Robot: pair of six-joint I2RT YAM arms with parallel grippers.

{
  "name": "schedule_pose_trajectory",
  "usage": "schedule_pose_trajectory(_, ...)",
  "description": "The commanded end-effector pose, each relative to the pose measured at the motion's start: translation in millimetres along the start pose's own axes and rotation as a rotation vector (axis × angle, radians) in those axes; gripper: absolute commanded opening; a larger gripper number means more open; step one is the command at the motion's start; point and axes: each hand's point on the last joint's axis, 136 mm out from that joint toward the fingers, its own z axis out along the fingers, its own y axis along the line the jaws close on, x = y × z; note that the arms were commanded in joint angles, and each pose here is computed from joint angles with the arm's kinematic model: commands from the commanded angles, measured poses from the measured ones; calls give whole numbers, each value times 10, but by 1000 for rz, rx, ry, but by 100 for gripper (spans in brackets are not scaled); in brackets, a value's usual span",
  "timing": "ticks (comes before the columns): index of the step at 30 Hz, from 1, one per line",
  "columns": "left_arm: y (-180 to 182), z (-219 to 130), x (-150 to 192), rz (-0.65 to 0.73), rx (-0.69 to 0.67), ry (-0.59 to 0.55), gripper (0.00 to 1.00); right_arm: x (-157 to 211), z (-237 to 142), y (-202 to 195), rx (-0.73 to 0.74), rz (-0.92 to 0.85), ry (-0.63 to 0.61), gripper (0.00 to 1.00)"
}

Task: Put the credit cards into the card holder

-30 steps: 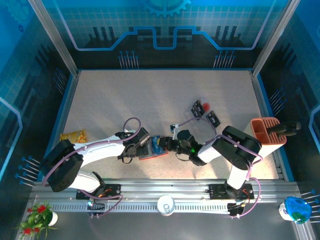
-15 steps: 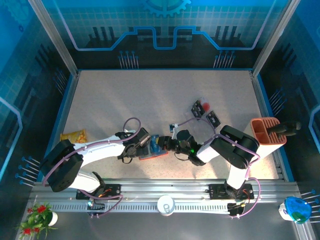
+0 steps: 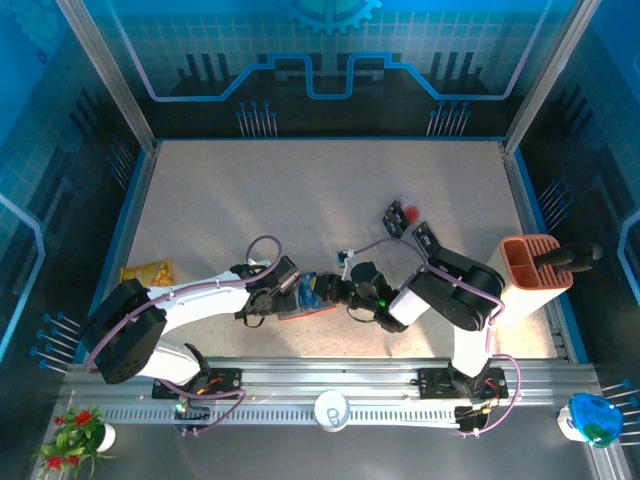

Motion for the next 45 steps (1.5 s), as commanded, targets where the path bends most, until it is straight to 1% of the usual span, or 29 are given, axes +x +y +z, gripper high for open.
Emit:
schedule_pose_trajectory(1,112,45,71,1,-44,7,99,58,13,-1,-16,8,-7,0)
schedule_pose_trajectory(10,133,50,80,-1,-45,6,99,159,-19,-18,-8,1,21,0)
schedule_pose_trajectory(15,125,40,69,-1,-42,2,99,241,-58,-92,15,12,46,0)
schedule_pose_trajectory(20,93,-55,-16,1,-32,-24,99,298,-94,-160,38,14,62,0)
schedule_pose_trajectory(23,98,-140,-99,-15,-23,-54,99,319,-98,-193,49,16,69,0)
schedule_pose_trajectory(26,142,-171,-127,-64,-10,-58,99,329,-88,-193,51,16,76,0)
schedule_pose_trajectory(30,236,-137,-88,-109,-17,-41,99,342,-76,-206,56,18,85,0)
schedule_pose_trajectory(36,363,-23,27,-110,-79,5,99,362,-50,-194,61,15,106,0)
schedule_pose_trajectory(45,360,132,111,-91,-107,46,99,402,-6,-233,108,29,151,0)
